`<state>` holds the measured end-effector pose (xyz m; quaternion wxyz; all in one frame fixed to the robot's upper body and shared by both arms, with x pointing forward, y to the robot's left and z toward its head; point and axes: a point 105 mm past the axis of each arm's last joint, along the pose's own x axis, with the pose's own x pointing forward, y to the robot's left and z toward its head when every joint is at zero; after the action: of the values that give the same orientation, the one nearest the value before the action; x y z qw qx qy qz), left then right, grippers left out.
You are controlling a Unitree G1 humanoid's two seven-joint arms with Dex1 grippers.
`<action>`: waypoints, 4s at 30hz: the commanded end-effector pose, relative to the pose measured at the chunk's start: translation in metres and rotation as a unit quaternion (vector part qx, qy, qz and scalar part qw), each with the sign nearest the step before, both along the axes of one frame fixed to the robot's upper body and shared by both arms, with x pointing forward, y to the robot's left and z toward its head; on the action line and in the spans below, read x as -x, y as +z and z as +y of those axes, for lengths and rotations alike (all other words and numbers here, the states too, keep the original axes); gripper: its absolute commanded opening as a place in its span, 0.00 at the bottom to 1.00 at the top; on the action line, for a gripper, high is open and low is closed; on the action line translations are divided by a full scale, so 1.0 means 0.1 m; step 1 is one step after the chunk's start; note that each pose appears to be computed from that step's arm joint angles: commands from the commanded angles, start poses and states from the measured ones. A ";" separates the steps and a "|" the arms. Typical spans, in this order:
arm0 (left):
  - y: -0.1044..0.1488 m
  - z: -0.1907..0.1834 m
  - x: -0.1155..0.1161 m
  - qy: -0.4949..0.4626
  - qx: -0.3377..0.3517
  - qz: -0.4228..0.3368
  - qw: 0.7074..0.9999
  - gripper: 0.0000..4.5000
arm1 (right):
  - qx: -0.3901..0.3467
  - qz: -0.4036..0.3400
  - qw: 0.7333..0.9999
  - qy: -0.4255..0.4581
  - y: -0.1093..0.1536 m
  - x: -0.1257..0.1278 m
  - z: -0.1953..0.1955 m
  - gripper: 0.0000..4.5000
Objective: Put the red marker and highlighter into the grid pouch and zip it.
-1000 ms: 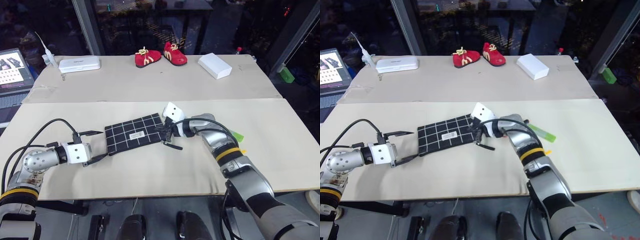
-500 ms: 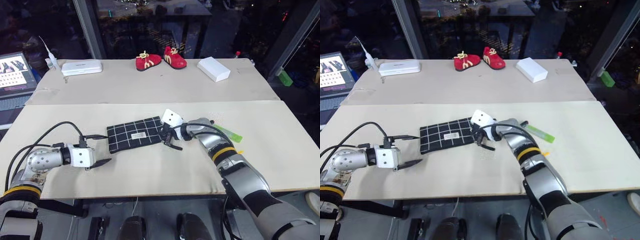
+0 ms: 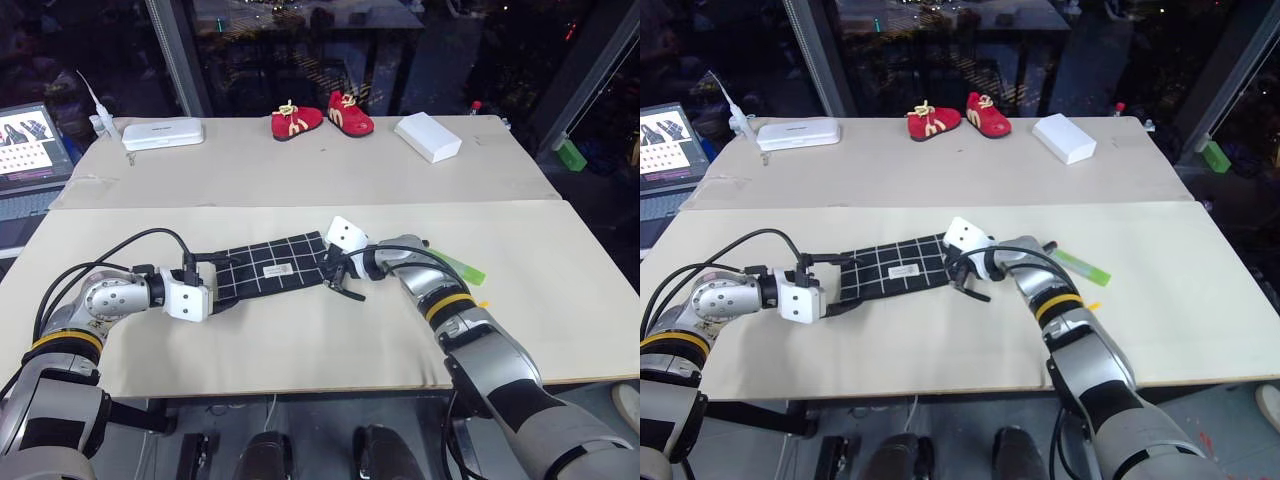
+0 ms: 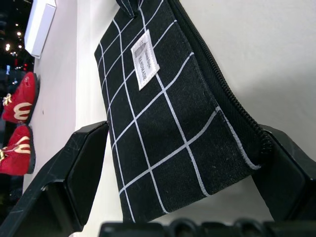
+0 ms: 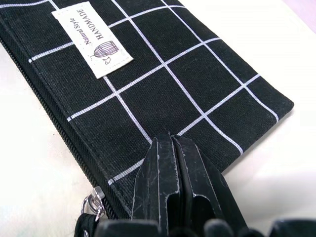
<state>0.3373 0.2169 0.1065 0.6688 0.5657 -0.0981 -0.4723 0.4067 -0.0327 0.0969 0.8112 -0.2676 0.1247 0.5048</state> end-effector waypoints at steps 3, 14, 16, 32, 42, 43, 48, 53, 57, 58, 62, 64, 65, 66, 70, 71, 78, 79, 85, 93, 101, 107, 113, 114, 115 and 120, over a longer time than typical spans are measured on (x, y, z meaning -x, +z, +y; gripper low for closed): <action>-0.01 -0.17 0.05 -0.044 0.020 0.007 0.999 0.75 | 0.011 0.013 1.000 -0.027 -0.06 -0.02 -0.18 0.00; -0.03 -0.17 0.15 -0.063 0.034 0.035 0.997 0.01 | 0.014 0.013 1.000 -0.021 -0.05 -0.03 -0.15 0.00; -0.04 -0.16 0.17 -0.062 0.035 0.042 0.997 0.01 | 0.010 0.010 1.000 -0.022 -0.03 -0.04 -0.14 0.00; 0.23 -0.06 -0.11 0.117 0.274 0.043 0.954 0.00 | -0.203 0.050 0.976 -0.065 0.99 -0.01 -0.55 0.63; 0.40 -0.26 -0.11 0.163 0.328 0.044 0.929 0.00 | -0.098 0.037 0.985 -0.139 0.31 -0.04 -0.42 0.63; 0.42 -0.27 -0.11 0.166 0.330 0.044 0.928 0.00 | -0.095 0.032 0.984 -0.147 0.30 -0.07 -0.41 0.63; 0.44 -0.29 -0.09 0.170 0.330 0.046 0.928 0.00 | -0.105 0.019 0.982 -0.154 0.39 -0.20 -0.35 0.63; 0.42 -0.28 -0.07 0.174 0.325 0.047 0.928 0.00 | -0.123 0.021 0.983 -0.133 0.49 -0.21 -0.27 0.63; 0.40 -0.29 -0.08 0.175 0.326 0.047 0.928 0.00 | -0.127 0.031 0.984 -0.124 0.47 -0.21 -0.19 0.63; 0.41 -0.29 -0.09 0.175 0.327 0.047 0.927 0.00 | -0.126 0.031 0.984 -0.126 0.46 -0.22 -0.18 0.63; 0.40 -0.31 -0.08 0.173 0.330 0.047 0.927 0.00 | -0.132 0.028 0.982 -0.134 0.48 -0.27 -0.14 0.63; 0.39 -0.32 -0.08 0.173 0.331 0.048 0.926 0.00 | -0.132 0.027 0.981 -0.138 0.48 -0.30 -0.14 0.63; 0.39 -0.33 -0.08 0.172 0.332 0.048 0.926 0.00 | -0.130 0.027 0.981 -0.139 0.47 -0.31 -0.15 0.63; 0.39 -0.33 -0.07 0.172 0.332 0.048 0.926 0.00 | -0.128 0.026 0.981 -0.142 0.47 -0.31 -0.16 0.58; 0.38 -0.34 -0.07 0.171 0.334 0.049 0.926 0.00 | -0.126 0.023 0.983 -0.130 0.45 -0.31 -0.14 0.32; 0.38 -0.35 -0.06 0.171 0.334 0.049 0.926 0.00 | -0.127 0.023 0.984 -0.124 0.46 -0.29 -0.13 0.25; 0.40 -0.36 -0.06 0.170 0.337 0.049 0.925 0.00 | -0.129 0.024 0.986 -0.103 0.46 -0.25 -0.07 0.02; 0.40 -0.36 -0.06 0.170 0.337 0.049 0.925 0.00 | -0.129 0.025 0.986 -0.102 0.46 -0.25 -0.06 0.02; 0.38 -0.37 -0.07 0.171 0.338 0.052 0.924 0.00 | -0.132 0.041 0.990 -0.007 0.52 0.00 0.16 0.02; 0.37 -0.41 -0.09 0.170 0.349 0.058 0.920 0.00 | -0.080 0.041 0.994 0.067 0.34 0.29 0.42 0.02; 0.34 -0.42 -0.08 0.170 0.351 0.064 0.919 0.00 | -0.102 0.031 0.993 0.054 0.49 0.24 0.60 0.02; 0.33 -0.44 -0.09 0.166 0.350 0.069 0.919 0.00 | -0.112 0.054 0.986 0.112 0.56 0.42 0.74 0.02; 0.34 -0.45 -0.10 0.164 0.352 0.070 0.919 0.00 | -0.077 0.057 0.984 0.149 0.43 0.56 0.76 0.02; 0.34 -0.46 -0.11 0.164 0.352 0.070 0.919 0.00 | -0.089 0.051 0.985 0.142 0.48 0.53 0.79 0.02; 0.34 -0.46 -0.11 0.163 0.353 0.070 0.919 0.00 | -0.099 0.046 0.985 0.134 0.53 0.50 0.82 0.02; 0.34 -0.47 -0.11 0.162 0.353 0.070 0.919 0.00 | -0.118 0.032 0.989 0.087 0.65 0.32 0.81 0.14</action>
<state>0.3476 0.1715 0.1309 0.8992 0.2652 -0.1008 -0.3330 0.3692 0.0457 0.1453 0.7751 -0.1689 0.0955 0.6013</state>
